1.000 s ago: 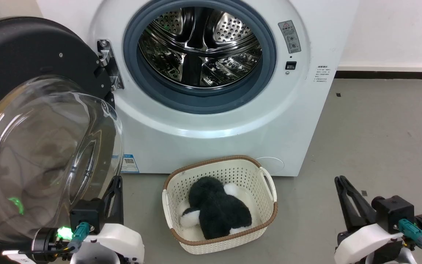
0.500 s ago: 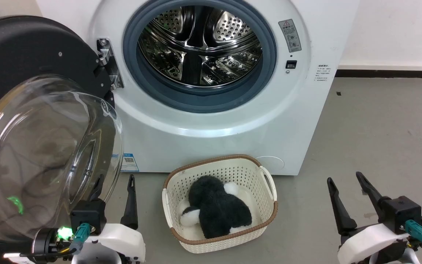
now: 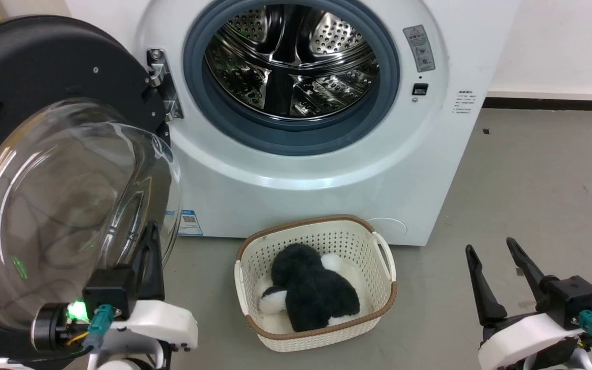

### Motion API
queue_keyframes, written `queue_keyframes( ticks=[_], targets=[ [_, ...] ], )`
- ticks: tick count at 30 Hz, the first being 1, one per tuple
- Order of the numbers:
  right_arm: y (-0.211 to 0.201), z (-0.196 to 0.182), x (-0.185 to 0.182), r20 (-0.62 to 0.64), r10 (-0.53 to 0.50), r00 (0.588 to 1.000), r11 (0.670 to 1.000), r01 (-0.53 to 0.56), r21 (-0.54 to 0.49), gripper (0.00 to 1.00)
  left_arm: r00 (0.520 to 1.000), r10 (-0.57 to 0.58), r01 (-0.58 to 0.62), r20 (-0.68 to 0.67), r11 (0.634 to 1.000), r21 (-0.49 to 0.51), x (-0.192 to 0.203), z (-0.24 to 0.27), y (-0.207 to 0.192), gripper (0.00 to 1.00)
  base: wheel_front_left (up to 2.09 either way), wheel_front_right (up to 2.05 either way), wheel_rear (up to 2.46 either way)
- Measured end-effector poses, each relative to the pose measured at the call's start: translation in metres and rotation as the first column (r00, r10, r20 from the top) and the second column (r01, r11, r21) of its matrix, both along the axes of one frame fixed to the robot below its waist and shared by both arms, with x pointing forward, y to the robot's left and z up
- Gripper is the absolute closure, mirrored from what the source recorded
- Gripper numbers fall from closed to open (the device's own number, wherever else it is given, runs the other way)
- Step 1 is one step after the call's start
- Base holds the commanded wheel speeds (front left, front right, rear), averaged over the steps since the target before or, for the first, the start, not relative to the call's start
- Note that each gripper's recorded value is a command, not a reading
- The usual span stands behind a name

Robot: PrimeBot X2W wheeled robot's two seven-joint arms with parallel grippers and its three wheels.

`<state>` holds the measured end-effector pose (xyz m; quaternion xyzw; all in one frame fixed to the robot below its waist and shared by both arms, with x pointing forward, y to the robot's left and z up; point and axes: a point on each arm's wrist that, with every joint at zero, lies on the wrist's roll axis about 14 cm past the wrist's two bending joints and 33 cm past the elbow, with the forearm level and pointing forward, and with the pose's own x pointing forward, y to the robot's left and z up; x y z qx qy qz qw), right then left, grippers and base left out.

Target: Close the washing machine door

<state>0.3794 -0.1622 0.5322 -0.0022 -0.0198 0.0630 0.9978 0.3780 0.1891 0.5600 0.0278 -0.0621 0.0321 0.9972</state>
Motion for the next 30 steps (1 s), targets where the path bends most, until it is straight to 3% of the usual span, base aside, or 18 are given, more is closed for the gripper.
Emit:
queue_keyframes(
  ticks=[15,30],
  targets=[
    [0.016,0.000,0.013,0.020,0.045,0.999,0.998,-0.046,0.031,0.00,0.971,0.090,-0.090,0.220,0.996,-0.009,0.001,0.069,0.040,1.00,0.00,0.00,0.00],
    [0.039,0.001,0.030,0.043,0.106,0.993,0.993,-0.108,0.051,0.00,0.874,0.198,-0.201,0.444,0.979,-0.039,-0.017,0.145,0.101,1.00,0.00,0.00,0.00]
  ],
)
